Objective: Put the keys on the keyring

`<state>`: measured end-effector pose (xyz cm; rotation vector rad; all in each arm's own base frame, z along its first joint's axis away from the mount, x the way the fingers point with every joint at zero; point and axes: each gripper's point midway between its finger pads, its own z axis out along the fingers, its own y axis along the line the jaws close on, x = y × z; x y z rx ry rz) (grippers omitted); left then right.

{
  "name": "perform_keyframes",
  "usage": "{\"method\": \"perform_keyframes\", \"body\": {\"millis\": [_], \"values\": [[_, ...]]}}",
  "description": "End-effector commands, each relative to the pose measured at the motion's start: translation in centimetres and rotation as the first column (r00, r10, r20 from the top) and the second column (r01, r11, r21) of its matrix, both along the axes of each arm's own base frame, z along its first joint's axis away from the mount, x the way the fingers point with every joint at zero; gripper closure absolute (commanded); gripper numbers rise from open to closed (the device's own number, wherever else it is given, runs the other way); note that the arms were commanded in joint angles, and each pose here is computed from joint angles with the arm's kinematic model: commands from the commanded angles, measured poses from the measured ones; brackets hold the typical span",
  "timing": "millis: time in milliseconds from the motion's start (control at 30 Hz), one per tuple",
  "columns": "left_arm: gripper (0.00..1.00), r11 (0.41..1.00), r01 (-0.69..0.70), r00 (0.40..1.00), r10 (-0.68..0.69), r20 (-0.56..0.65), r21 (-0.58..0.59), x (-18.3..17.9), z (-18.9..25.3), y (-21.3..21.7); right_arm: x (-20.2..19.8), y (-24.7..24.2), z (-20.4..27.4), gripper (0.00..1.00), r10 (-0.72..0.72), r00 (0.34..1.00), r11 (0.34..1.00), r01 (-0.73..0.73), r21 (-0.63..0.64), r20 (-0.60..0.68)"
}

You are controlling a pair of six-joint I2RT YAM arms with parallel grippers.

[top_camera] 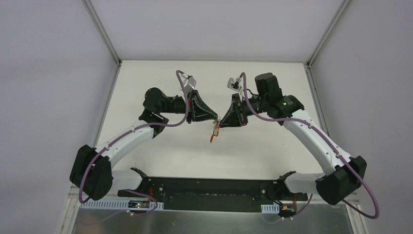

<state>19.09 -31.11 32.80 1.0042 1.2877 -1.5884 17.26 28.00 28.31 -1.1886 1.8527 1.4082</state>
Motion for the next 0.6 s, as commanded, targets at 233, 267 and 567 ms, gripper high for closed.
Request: {"method": "perform_keyframes", "body": {"millis": [233, 267, 567], "values": [[1.00, 0.999, 0.026, 0.997, -0.023, 0.073, -0.040, -0.47, 1.55, 0.29, -0.07, 0.60, -0.39, 0.89, 0.026, 0.999, 0.999, -0.025, 0.029, -0.024], [1.00, 0.999, 0.026, 0.997, -0.023, 0.073, -0.040, -0.45, 1.55, 0.27, -0.10, 0.67, -0.36, 0.89, 0.028, 0.999, 0.999, -0.027, 0.030, -0.025], [1.00, 0.999, 0.037, 0.996, -0.034, 0.078, -0.039, -0.66, 1.44, 0.32, -0.06, 0.61, -0.13, 0.89, 0.022, 1.000, 1.000, -0.022, 0.020, 0.004]]}}
